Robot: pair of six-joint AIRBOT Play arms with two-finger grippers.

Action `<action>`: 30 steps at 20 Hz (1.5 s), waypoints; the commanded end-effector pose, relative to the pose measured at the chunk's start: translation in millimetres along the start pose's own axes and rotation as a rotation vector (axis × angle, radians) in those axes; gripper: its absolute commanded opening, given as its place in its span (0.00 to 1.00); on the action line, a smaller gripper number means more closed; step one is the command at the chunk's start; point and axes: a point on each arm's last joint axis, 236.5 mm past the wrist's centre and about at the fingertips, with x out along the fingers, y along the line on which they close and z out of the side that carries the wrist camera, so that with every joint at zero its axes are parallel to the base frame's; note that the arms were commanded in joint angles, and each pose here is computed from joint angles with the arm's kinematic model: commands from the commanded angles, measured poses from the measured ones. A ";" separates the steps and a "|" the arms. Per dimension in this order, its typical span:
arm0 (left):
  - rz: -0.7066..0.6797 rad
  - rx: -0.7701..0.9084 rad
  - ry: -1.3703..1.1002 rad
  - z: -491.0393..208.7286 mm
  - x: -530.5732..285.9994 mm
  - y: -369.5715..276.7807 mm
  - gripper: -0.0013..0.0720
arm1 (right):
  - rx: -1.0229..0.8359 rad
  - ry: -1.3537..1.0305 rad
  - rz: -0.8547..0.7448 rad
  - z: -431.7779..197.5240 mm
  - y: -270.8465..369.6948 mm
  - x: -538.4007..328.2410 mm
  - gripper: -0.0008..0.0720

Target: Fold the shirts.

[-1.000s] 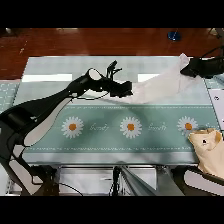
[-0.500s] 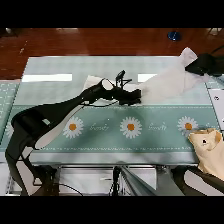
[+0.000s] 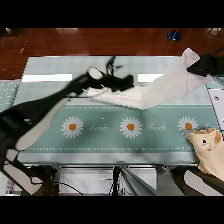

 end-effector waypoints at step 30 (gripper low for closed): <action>0.646 0.376 -0.420 33.3 -440.0 57.3 0.05 | 0.159 -0.077 0.225 -46.4 191.2 322.4 0.23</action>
